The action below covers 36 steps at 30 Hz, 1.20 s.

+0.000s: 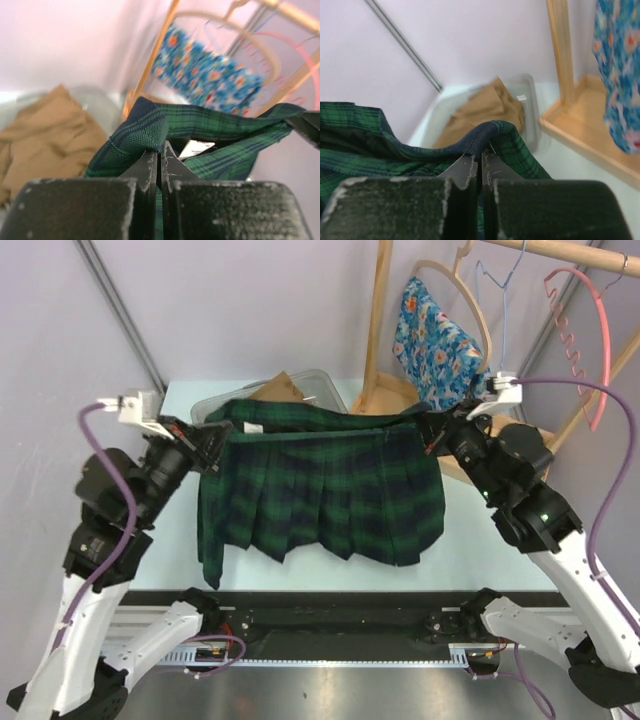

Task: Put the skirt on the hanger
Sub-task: Move the skirt to the center of the board

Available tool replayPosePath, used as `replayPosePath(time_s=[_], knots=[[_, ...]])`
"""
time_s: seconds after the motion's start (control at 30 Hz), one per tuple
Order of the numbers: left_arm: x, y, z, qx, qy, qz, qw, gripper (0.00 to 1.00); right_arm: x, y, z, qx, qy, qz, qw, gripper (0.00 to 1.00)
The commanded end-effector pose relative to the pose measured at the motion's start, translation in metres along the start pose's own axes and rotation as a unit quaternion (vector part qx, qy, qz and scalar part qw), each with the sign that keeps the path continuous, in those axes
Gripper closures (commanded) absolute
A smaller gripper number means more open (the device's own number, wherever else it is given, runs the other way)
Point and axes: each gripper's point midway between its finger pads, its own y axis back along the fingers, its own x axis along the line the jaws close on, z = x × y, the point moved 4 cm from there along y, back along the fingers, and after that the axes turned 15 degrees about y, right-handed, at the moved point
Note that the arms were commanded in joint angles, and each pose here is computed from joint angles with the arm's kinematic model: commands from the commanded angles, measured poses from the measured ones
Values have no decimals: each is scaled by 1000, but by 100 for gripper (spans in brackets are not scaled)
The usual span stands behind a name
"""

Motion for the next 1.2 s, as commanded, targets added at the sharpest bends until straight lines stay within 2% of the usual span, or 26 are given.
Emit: replayPosePath(time_s=[0.0, 0.07, 0.17, 0.33, 0.43, 0.7, 0.83, 1.0, 1.17], knots=[[46, -9, -22, -30, 20, 79, 996, 100, -30, -14, -42, 99, 31, -91, 990, 100], [76, -19, -50, -5, 26, 129, 991, 100, -34, -19, -61, 138, 38, -104, 984, 100], [97, -32, -71, 21, 29, 175, 984, 100, -35, -29, -70, 149, 45, -103, 982, 100], [96, -45, -64, 16, 15, 175, 984, 100, -35, -32, -58, 121, 52, -94, 987, 100], [103, -51, -77, 36, 8, 178, 983, 100, -37, -32, -69, 145, 49, -88, 984, 100], [142, -32, -141, 103, 34, 203, 973, 100, -32, -4, -164, 295, 1, -66, 953, 100], [180, -8, -194, 149, 61, 253, 954, 100, -39, 20, -238, 386, -22, -95, 917, 100], [209, 9, -235, 190, 88, 305, 929, 100, -40, 26, -278, 419, -30, -115, 900, 100], [218, 5, -240, 205, 69, 324, 921, 100, -43, 26, -300, 442, -15, -130, 888, 100]])
